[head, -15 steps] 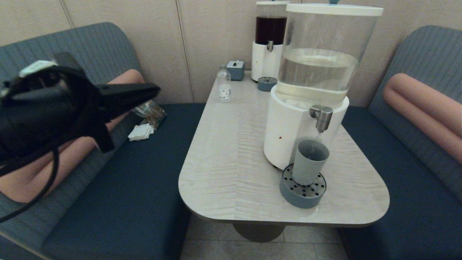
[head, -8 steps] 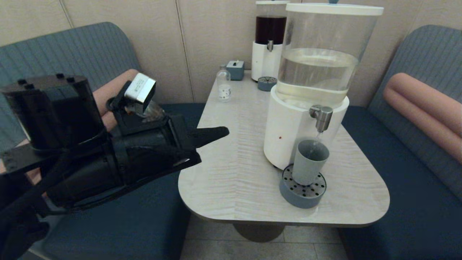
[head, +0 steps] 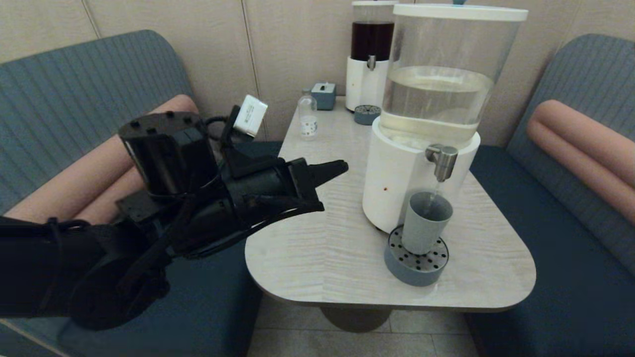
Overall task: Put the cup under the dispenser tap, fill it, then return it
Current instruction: Turn off the faucet
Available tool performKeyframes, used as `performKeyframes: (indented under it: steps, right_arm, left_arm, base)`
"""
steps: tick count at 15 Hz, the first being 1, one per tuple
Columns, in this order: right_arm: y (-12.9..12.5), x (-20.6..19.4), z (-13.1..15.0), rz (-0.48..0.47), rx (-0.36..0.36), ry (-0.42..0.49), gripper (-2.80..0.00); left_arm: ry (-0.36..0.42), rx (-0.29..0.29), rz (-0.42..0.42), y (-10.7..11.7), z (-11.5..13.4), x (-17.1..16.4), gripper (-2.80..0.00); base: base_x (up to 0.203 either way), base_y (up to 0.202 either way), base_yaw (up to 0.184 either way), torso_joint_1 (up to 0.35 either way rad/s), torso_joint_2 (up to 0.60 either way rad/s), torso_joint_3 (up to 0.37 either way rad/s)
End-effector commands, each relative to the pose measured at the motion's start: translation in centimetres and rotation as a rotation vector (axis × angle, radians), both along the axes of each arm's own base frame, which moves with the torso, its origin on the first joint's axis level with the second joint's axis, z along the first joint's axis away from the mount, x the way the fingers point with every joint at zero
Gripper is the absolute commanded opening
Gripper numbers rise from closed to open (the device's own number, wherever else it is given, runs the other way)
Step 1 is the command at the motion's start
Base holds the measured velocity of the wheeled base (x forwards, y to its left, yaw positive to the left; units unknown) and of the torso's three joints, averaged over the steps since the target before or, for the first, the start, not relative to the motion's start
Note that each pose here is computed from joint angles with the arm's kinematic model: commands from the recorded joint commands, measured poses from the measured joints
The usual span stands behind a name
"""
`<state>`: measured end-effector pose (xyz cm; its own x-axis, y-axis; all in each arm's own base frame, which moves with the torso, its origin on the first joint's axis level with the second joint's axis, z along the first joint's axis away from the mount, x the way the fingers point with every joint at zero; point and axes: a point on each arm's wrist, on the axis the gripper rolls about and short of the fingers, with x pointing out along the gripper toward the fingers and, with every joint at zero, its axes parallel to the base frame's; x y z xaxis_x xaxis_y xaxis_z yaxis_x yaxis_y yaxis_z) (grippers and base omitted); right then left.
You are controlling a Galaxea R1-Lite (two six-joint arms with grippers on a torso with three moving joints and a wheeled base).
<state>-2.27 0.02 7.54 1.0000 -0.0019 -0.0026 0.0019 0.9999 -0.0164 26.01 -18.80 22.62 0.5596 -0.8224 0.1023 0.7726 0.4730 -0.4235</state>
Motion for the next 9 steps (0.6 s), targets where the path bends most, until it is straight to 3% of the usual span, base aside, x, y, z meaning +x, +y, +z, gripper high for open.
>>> performKeyframes:
  steps: [1, 5, 9]
  right_arm:
    - [0.0, 0.0, 0.0, 0.000, 0.000, 0.001, -2.80]
    - [0.0, 0.0, 0.0, 0.000, 0.000, 0.002, -2.80]
    - [0.0, 0.0, 0.0, 0.000, 0.000, 0.002, -2.80]
  left_arm:
    - [-0.065, 0.069, -0.006, -2.0, -2.5, 2.3, -2.80]
    - [-0.212, 0.072, -0.013, -4.4, -1.8, 3.9, -2.80]
    - [-0.268, 0.054, -0.022, -5.9, -0.9, 4.3, -2.80]
  base:
    - [0.000, 0.000, 0.000, 0.000, 0.00, 0.000]
    - [0.000, 0.000, 0.000, 0.000, 0.00, 0.000]
    - [0.000, 0.000, 0.000, 0.000, 0.00, 0.000]
